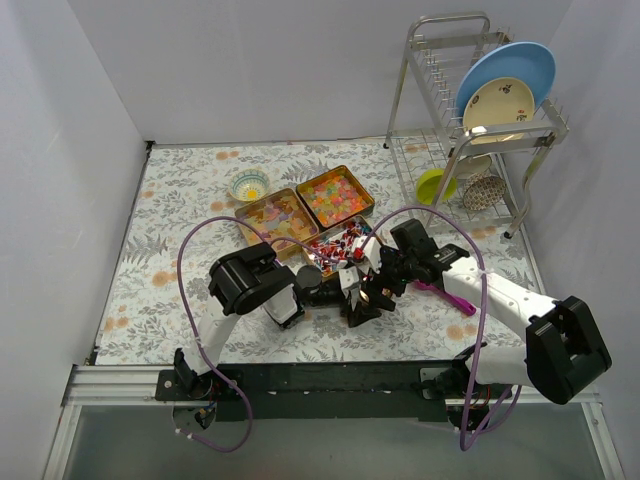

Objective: Pack the candies
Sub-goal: Screw the bottle lid onto the packing bottle, then reset both arms

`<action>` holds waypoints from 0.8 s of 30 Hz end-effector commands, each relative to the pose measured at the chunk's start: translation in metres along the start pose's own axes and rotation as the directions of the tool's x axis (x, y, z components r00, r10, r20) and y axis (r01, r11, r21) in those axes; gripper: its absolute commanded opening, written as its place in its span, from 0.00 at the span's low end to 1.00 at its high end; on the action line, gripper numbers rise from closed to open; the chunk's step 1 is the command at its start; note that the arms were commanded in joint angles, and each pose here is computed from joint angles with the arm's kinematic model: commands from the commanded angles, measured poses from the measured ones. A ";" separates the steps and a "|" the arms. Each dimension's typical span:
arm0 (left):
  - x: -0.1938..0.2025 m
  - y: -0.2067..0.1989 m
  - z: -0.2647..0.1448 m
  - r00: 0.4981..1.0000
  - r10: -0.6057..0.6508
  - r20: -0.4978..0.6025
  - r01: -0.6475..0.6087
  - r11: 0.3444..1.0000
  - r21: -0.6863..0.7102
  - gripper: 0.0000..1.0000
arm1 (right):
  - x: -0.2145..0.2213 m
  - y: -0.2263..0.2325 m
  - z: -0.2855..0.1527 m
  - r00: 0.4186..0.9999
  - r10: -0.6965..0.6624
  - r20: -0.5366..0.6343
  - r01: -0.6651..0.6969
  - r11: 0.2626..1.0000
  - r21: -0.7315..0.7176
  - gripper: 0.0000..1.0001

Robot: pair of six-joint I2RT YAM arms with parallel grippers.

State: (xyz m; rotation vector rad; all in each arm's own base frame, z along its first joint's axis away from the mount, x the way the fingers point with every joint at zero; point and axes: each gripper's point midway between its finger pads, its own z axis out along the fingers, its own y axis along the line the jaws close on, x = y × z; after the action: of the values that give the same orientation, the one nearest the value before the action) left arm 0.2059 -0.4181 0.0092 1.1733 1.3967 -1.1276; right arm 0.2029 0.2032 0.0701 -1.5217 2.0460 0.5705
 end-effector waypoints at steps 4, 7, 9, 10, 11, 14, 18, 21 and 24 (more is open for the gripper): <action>0.126 -0.017 -0.071 0.860 -0.347 -0.373 0.289 0.936 -0.203 0.98 | 0.057 0.010 -0.002 0.982 0.055 -0.182 -0.053 0.998 0.013 0.51; 0.105 -0.025 -0.075 0.877 -0.312 -0.366 0.275 0.950 -0.150 0.98 | 0.051 0.014 -0.002 0.986 0.044 -0.163 -0.048 0.999 -0.019 0.68; 0.088 -0.027 -0.076 0.885 -0.296 -0.360 0.264 0.955 -0.135 0.98 | 0.044 0.018 -0.004 0.989 0.033 -0.145 -0.040 0.998 -0.047 0.88; 0.082 -0.029 -0.078 0.887 -0.287 -0.362 0.260 0.958 -0.122 0.98 | 0.042 0.018 -0.005 0.990 0.030 -0.136 -0.038 0.998 -0.054 0.98; 0.076 -0.030 -0.078 0.892 -0.279 -0.356 0.255 0.960 -0.114 0.98 | 0.037 0.019 -0.007 0.992 0.027 -0.125 -0.034 0.998 -0.059 0.98; 0.046 -0.036 -0.077 0.910 -0.243 -0.337 0.236 0.970 -0.063 0.98 | 0.019 0.015 -0.015 0.997 0.008 -0.076 -0.011 0.999 -0.047 0.98; 0.018 -0.039 -0.081 0.909 -0.235 -0.344 0.234 0.971 -0.044 0.98 | -0.008 0.006 -0.030 1.000 -0.012 -0.027 0.012 1.000 -0.015 0.98; -0.009 -0.041 -0.085 0.916 -0.223 -0.333 0.231 0.973 -0.018 0.98 | -0.032 0.008 -0.044 0.999 -0.012 0.032 0.014 0.999 -0.037 0.98; -0.038 -0.031 -0.090 0.922 -0.218 -0.321 0.222 0.975 -0.024 0.98 | -0.059 0.007 -0.058 0.994 -0.005 0.107 0.008 1.000 -0.030 0.98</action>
State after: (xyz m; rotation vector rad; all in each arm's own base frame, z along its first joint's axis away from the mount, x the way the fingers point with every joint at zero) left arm 0.1695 -0.3502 0.0403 1.2386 1.7358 -1.1236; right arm 0.1974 0.1978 0.1031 -1.5488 2.0528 0.5872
